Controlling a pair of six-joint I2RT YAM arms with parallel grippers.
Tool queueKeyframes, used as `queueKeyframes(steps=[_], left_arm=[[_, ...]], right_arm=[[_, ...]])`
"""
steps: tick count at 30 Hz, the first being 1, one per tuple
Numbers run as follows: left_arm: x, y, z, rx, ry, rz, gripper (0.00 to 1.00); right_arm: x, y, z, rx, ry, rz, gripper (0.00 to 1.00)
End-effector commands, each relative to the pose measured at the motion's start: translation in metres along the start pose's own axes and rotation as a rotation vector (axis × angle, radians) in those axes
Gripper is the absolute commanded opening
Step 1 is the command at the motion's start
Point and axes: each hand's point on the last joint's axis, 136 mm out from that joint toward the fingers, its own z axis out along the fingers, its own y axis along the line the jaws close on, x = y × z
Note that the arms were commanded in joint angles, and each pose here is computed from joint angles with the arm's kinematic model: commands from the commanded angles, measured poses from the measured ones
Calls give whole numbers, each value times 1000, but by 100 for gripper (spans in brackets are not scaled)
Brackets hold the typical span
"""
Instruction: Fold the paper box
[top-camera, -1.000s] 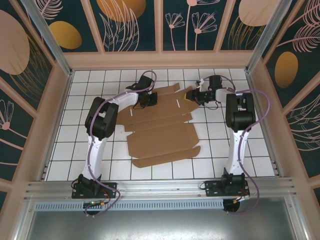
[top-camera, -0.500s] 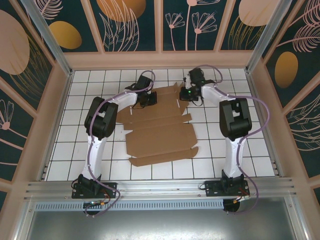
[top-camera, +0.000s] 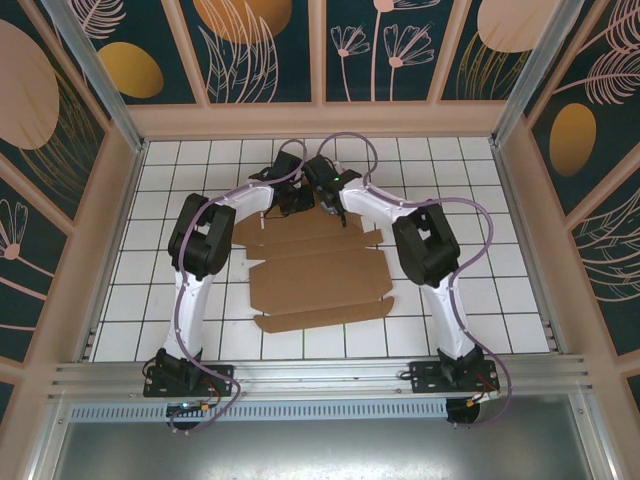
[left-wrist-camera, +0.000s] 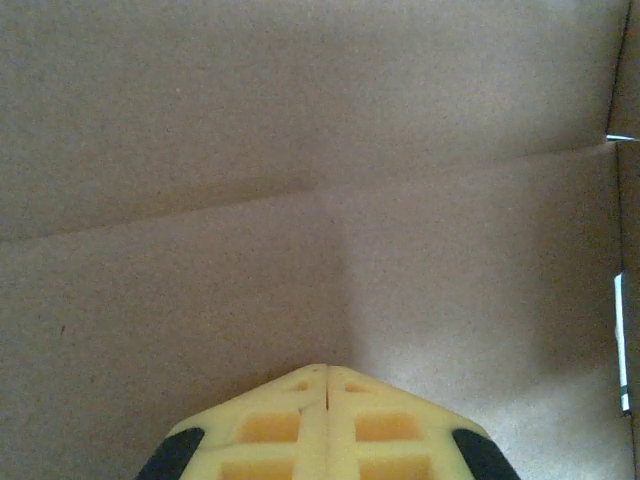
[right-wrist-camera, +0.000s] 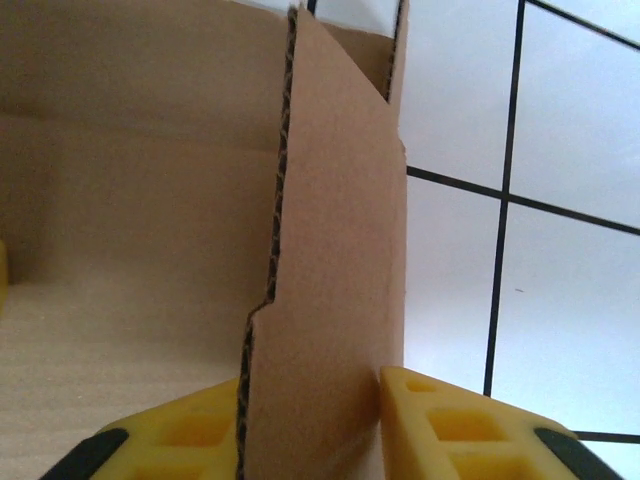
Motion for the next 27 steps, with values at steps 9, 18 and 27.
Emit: queueKeyframes(steps=[9, 18, 27], left_arm=[[33, 16, 8, -15, 116, -63, 3], [28, 25, 6, -15, 109, -94, 3], [23, 30, 3, -12, 100, -114, 3]], right_arm=[[-8, 35, 0, -67, -13, -6, 37], [-13, -7, -11, -4, -45, 21, 47], [-5, -52, -10, -107, -46, 148, 51]])
